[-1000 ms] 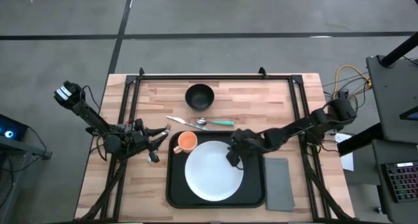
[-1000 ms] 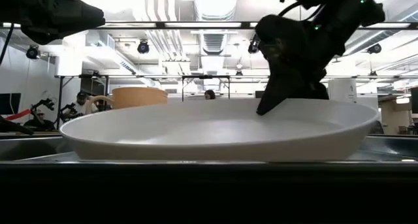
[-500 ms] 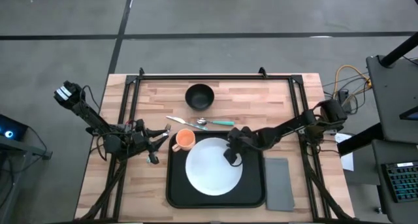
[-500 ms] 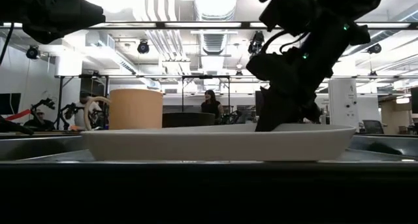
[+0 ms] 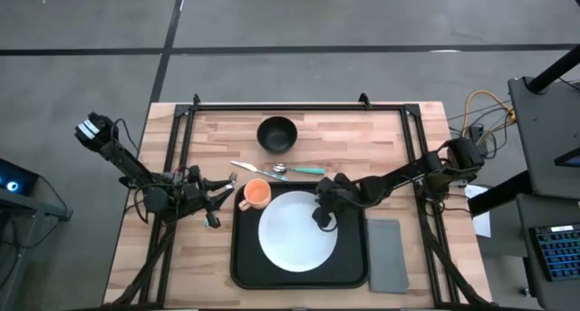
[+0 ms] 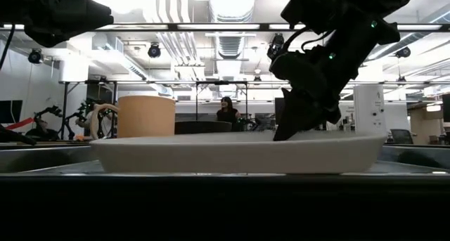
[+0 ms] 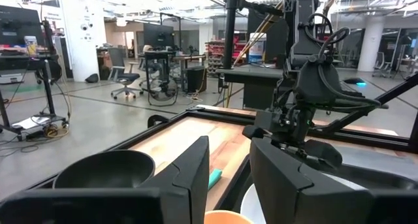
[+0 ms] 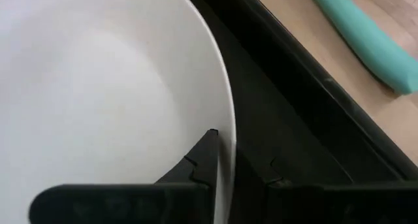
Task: Set up tray
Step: Put the white plate on the black tray to the bottom right of the yellow mug, then put the black bowl on top of the white plate on the black tray
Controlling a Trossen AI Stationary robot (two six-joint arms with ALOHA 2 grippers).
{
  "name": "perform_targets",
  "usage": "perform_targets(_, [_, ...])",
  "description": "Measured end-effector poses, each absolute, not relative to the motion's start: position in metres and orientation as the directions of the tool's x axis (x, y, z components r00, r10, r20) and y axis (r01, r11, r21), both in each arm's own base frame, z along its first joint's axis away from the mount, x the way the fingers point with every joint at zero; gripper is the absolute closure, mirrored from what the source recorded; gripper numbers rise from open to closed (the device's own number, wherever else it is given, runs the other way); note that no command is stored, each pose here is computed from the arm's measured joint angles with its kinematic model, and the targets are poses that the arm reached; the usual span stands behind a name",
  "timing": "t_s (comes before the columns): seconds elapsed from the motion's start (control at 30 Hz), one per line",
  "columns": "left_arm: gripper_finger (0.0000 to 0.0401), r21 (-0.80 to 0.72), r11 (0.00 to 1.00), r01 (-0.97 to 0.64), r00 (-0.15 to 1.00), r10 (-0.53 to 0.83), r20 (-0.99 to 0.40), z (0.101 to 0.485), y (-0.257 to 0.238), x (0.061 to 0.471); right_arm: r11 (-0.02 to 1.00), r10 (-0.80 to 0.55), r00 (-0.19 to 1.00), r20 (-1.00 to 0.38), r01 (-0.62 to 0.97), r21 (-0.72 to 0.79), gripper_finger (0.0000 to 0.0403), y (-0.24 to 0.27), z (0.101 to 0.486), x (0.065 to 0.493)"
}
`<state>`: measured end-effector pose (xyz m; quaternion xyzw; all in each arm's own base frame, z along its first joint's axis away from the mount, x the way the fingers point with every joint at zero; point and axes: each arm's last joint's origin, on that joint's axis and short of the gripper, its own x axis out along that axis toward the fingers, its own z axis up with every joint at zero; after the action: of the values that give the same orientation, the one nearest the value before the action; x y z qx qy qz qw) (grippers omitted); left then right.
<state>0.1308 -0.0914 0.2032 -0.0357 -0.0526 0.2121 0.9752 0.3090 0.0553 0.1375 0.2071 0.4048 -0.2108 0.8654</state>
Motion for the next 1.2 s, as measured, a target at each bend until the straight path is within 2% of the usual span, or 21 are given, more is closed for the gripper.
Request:
perform_targets(0.27, [0.0307,-0.095,0.907,-0.409,0.904,0.417,0.089,0.205,-0.092,0.131,0.843,-0.231,0.586,-0.776,0.519,0.141,0.0325,0.054,0.146,0.311])
perform_targets(0.4, [0.0307,-0.095,0.907,-0.409,0.904,0.417,0.089,0.205,-0.092,0.131,0.807,-0.357,0.591,-0.723,0.585,0.079,0.0311,0.047,0.176,0.318])
perform_targets(0.5, [0.0307,-0.095,0.907,-0.409,0.904,0.417,0.089,0.205,-0.092,0.131,0.746,-0.449,0.542,-0.71,0.665,0.036,0.0301,0.032,0.205,0.327])
perform_targets(0.7, [0.0307,-0.099,0.903,-0.417,0.9,0.426,0.089,0.205,-0.091,0.131,0.644,-0.556,0.508,-0.657,0.764,0.045,0.0278,-0.03,0.255,0.35])
perform_targets(0.93, [0.0307,-0.113,0.902,-0.416,0.9,0.426,0.088,0.205,-0.091,0.131,0.508,-0.642,0.448,-0.622,0.856,0.093,0.0224,-0.099,0.252,0.358])
perform_targets(1.07, [0.0307,-0.116,0.902,-0.416,0.9,0.427,0.089,0.205,-0.091,0.131,0.513,-0.634,0.484,-0.603,0.847,0.141,0.0199,-0.111,0.239,0.371])
perform_targets(1.2, [0.0307,-0.12,0.901,-0.416,0.9,0.427,0.09,0.207,-0.092,0.132,0.506,-0.627,0.47,-0.621,0.852,0.133,0.0186,-0.124,0.225,0.388])
